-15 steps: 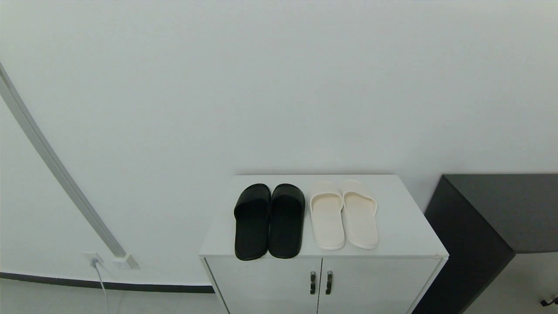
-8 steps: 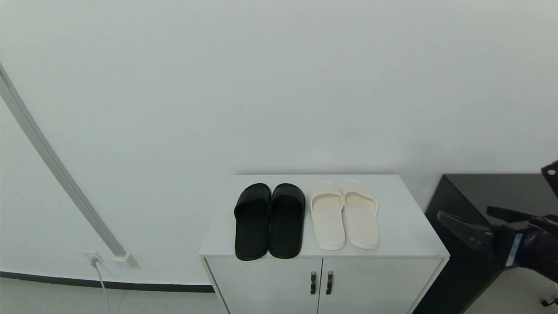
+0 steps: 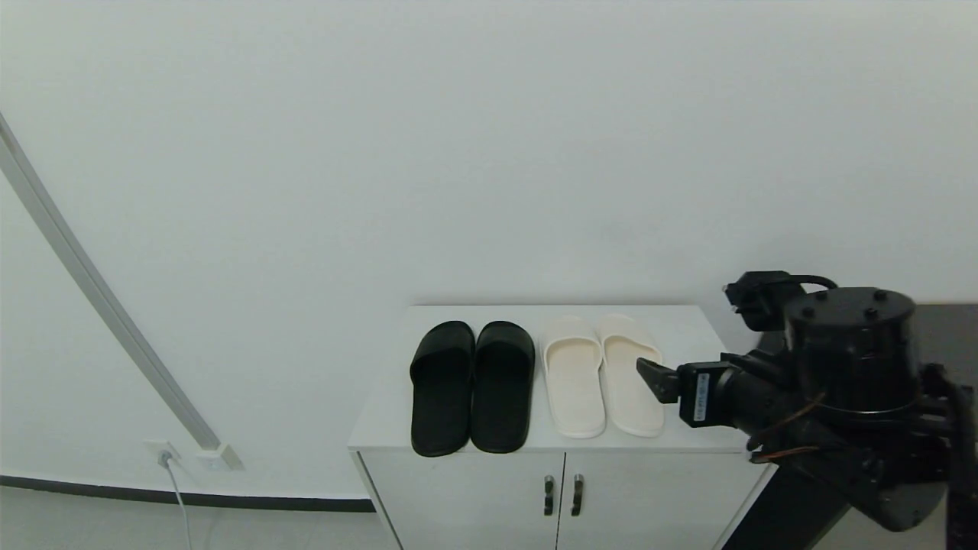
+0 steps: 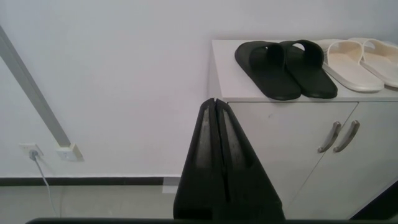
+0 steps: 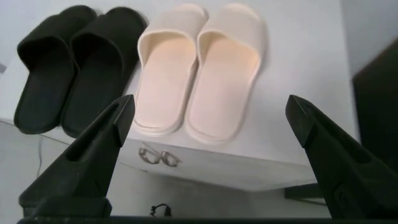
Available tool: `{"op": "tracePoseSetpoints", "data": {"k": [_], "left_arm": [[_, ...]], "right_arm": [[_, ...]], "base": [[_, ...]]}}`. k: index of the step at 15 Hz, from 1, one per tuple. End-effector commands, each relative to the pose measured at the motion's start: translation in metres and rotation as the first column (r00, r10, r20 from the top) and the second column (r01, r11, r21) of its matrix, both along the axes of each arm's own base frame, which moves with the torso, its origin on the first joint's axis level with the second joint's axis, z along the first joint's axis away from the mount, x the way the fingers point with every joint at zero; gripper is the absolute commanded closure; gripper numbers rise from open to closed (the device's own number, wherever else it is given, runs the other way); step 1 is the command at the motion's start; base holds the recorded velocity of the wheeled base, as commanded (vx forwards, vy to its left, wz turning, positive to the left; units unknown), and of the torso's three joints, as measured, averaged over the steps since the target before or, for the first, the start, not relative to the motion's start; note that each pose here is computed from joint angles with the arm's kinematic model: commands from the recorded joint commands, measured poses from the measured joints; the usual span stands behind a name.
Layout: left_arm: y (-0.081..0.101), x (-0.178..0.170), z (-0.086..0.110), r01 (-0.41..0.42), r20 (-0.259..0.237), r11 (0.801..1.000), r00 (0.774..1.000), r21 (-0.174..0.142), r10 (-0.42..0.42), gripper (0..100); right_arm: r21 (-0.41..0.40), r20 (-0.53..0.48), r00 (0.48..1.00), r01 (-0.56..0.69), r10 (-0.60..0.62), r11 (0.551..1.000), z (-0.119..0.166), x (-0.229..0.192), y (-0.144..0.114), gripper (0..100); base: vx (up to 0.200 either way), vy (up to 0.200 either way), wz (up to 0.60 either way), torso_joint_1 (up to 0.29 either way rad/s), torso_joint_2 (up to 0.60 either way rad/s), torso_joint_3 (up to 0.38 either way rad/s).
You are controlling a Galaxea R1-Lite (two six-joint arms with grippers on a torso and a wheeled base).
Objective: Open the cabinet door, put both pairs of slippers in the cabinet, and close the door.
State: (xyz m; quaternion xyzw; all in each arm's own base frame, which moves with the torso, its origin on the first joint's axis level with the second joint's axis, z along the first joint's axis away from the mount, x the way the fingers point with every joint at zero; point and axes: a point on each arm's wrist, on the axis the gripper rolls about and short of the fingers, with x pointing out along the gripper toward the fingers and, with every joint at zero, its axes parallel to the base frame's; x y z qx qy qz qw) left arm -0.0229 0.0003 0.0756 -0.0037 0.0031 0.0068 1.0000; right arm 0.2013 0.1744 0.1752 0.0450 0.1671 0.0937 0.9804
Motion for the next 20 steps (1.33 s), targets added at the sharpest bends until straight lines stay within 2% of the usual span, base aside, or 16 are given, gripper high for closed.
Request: {"op": "tracePoseSetpoints", "data": {"k": [1,7,8,13,20], "left_arm": [[0.0,0.0,0.0,0.0,0.0,1.0,1.0,0.0,0.0,100],[0.0,0.0,0.0,0.0,0.0,1.0,1.0,0.0,0.0,100],[0.0,0.0,0.0,0.0,0.0,1.0,1.0,0.0,0.0,100],[0.0,0.0,0.0,0.0,0.0,1.0,1.0,0.0,0.0,100],[0.0,0.0,0.0,-0.002,-0.001,1.0,1.0,0.0,0.002,100]], "right_arm": [[-0.035,-0.075,0.997,0.017,-0.02,0.999,-0.031,0.012,0.025,0],[-0.028,-0.041,0.997,0.068,-0.07,0.997,-0.071,0.029,0.047,0],[-0.027,-0.023,0.998,0.064,-0.065,0.998,-0.085,0.036,0.055,0],[-0.088,0.047,0.994,0.102,-0.098,0.991,-0.115,0.065,0.062,0],[-0.07,0.103,0.984,0.155,-0.147,0.985,-0.124,0.117,0.074,0]], "base": [[0.0,0.0,0.0,0.0,0.0,0.0],[0.0,0.0,0.0,0.0,0.0,0.0],[0.0,0.0,0.0,0.0,0.0,0.0],[0.0,0.0,0.0,0.0,0.0,0.0],[0.0,0.0,0.0,0.0,0.0,0.0]]}}
